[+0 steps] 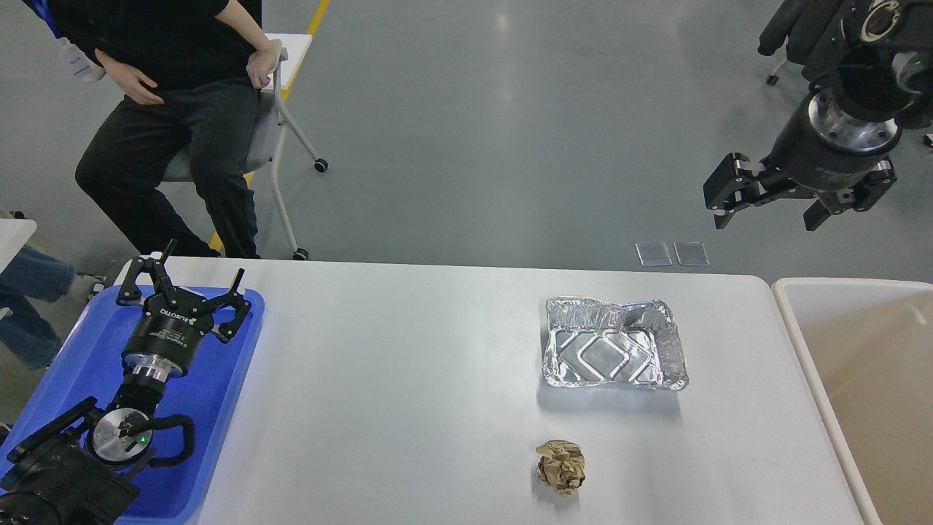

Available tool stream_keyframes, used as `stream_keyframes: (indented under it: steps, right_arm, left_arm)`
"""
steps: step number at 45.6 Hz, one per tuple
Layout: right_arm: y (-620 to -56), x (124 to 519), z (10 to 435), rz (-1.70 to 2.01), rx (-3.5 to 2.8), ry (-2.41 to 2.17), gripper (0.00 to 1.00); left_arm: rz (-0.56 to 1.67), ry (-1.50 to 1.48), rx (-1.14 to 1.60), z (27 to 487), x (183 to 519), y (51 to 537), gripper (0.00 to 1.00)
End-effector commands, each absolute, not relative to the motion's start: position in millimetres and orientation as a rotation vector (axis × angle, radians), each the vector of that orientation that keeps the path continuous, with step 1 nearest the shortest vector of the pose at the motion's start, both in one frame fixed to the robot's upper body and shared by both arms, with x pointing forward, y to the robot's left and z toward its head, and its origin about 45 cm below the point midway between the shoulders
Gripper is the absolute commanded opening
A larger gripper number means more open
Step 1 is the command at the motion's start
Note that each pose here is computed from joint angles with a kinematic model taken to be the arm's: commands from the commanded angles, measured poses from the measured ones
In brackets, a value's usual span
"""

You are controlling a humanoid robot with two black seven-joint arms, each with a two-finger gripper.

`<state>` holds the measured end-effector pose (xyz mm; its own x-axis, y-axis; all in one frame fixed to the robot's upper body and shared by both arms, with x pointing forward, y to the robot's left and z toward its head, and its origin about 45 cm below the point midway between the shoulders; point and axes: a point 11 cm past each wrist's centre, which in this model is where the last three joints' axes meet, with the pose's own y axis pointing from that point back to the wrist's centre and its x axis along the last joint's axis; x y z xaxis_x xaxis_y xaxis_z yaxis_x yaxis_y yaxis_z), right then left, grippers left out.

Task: Tidy desktop
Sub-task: 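Move the right gripper forward above the foil tray, then lower the right gripper onto the foil tray's edge nearest it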

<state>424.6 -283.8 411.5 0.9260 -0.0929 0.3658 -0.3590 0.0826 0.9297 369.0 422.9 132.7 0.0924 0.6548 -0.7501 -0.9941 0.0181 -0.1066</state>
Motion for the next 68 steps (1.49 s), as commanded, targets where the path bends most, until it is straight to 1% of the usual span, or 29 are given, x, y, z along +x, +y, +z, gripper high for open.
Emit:
stream_keyframes:
  steps: [1,12,24,30,36,39,45,51,57,68]
  right_arm:
    - [-281,424,407,0.204,1.488,-0.36,1.0]
    - [-290,423,405,0.183,1.485,-0.374,1.0]
    - [-279,424,405,0.157,1.563,-0.395,1.0]
    - [-277,425,396,0.141,1.58,-0.387,1.0]
    - [-280,422,370,0.128,1.546,-0.32,1.0]
    - [-281,424,369,0.145,1.539,-0.346,1.0]
    - [-283,418,363,0.11,1.543,-0.306,1.0]
    - [-280,421,369,0.12,1.558,-0.327,1.0]
    - [-280,420,359,0.105,1.559,-0.318,1.0]
    - [-284,415,324,0.055,1.563,-0.312,0.99]
  left_arm:
    - [1.402,0.59,-0.734,133,369,423,0.99]
    - [1.401,0.589,-0.735,134,370,422,0.99]
    - [1.398,0.59,-0.735,134,370,422,0.99]
    - [1.398,0.59,-0.735,134,370,422,0.99]
    - [1.398,0.59,-0.735,134,370,422,0.99]
    - [1.398,0.59,-0.735,134,370,422,0.99]
    - [1.398,0.59,-0.735,134,370,422,0.99]
    - [1.398,0.59,-0.735,134,370,422,0.99]
    - [1.398,0.59,-0.735,134,370,422,0.99]
    - [1.398,0.59,-0.735,134,370,422,0.99]
